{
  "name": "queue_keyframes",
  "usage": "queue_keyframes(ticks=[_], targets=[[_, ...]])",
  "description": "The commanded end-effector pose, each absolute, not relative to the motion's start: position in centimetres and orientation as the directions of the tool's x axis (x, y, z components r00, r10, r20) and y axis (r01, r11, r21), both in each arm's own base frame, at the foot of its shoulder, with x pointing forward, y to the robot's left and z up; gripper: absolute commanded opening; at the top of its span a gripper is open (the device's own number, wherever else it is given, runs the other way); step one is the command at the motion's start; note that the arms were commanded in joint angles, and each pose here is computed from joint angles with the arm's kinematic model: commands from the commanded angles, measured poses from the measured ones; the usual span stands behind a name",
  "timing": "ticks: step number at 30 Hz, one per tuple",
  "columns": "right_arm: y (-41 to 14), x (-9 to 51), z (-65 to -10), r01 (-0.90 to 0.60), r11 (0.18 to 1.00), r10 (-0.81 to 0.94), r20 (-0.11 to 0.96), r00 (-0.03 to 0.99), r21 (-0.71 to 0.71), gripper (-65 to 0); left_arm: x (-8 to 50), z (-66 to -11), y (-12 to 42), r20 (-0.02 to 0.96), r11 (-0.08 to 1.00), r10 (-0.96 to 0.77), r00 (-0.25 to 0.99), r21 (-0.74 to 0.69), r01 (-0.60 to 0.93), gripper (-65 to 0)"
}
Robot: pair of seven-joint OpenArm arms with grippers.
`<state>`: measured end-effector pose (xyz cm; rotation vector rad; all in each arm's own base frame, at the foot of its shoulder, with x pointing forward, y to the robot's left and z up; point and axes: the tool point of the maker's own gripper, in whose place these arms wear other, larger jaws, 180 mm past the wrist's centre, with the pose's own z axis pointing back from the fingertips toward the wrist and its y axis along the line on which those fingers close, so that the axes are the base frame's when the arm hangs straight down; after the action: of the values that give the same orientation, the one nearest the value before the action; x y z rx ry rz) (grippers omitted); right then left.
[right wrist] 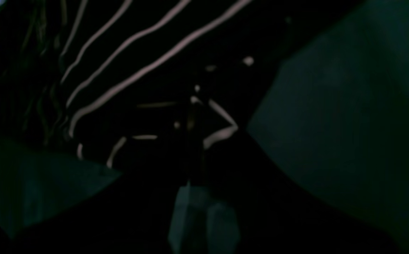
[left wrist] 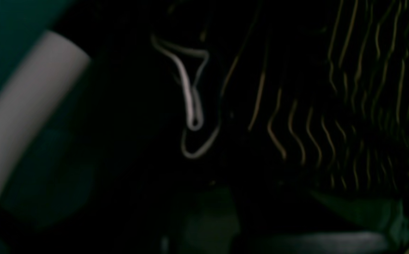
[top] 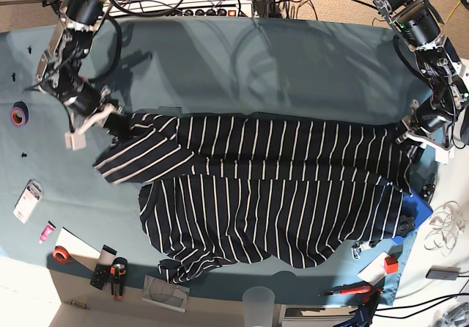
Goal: Layout the t-shirt on the table in an organized manner, then fold the t-shirt properly
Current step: 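Lift and pull the shirt with both grippers to straighten it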
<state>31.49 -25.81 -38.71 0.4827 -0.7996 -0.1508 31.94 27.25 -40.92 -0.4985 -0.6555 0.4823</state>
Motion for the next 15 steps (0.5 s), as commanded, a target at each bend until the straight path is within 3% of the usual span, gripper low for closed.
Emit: queue_keyframes(ticks=[1, 15], targets=[[-27.6, 32.4, -36.7, -0.046, 0.893, -0.318, 0.701, 0.639, 0.447, -65.0, 31.5, -40.8, 27.3, 0.423, 0.779, 0.552, 0.719, -0.57, -0.262, -65.0], [-33.6, 24.7, -34.3, 0.073, 0.939, -0.309, 0.726, 0.615, 0.337, -65.0, 27.1, -41.0, 28.2, 0.368, 0.808, 0.47, 0.802, -0.546, -0.222, -65.0]])
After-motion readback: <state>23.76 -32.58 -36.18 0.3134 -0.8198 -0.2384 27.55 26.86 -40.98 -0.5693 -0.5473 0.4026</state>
